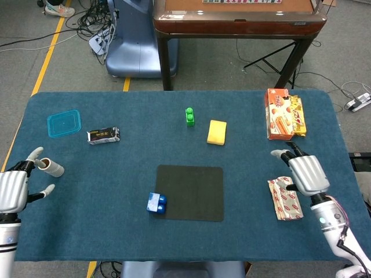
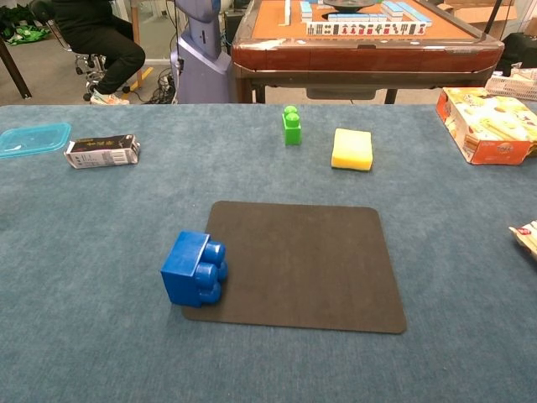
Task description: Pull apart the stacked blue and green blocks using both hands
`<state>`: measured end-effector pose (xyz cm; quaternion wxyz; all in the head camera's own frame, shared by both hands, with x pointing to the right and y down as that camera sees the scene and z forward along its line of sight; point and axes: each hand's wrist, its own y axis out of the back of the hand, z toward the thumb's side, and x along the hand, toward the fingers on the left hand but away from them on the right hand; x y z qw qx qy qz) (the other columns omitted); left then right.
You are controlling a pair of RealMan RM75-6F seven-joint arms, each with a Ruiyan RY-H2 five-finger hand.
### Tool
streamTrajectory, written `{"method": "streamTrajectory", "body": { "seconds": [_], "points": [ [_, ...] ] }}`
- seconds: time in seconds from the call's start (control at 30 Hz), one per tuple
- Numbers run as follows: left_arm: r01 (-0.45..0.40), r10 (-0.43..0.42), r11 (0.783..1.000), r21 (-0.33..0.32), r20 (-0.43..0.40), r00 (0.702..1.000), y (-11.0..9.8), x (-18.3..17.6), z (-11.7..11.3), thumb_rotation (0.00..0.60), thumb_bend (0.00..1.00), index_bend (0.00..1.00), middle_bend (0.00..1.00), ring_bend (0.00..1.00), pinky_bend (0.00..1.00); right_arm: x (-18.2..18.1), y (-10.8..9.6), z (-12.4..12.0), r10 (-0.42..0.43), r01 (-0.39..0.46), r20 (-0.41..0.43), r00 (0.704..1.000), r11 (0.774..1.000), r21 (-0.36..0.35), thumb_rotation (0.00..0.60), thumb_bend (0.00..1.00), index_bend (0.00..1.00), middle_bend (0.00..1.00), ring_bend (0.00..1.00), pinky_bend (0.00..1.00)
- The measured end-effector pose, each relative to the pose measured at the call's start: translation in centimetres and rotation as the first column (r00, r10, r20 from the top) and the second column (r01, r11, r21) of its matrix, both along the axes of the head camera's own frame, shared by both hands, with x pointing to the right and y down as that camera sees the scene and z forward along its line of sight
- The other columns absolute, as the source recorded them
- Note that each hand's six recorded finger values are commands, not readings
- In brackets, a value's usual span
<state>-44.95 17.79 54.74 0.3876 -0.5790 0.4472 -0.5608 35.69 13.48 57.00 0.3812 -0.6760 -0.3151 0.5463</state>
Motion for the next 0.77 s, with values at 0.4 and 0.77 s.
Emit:
{"method": "streamTrajectory", "body": {
  "seconds": [0.4,0.77],
  "points": [
    [0.113,-0.109,0.985,-0.128,0.039,0.993,4.4,-5.4,-0.9,0.600,0.01,0.25,0.38,0.36,0.52,7.2,4.4,-3.4,0.180,-0.179,-0.051,0.982,0.984,0.025,0.600,0.00,0.30,0.35,0.38,0.45],
    [0.090,-0.084,0.986,-0.139,0.047,0.995,4.5,-5.1,-0.3,0.600,0.01,0.26,0.38,0.36,0.52,8.3,4.5,-4.7,0.204,-0.202,-0.039,0.978,0.978,0.055,0.600,0.00,0.30,0.35,0.38,0.45]
  ]
}}
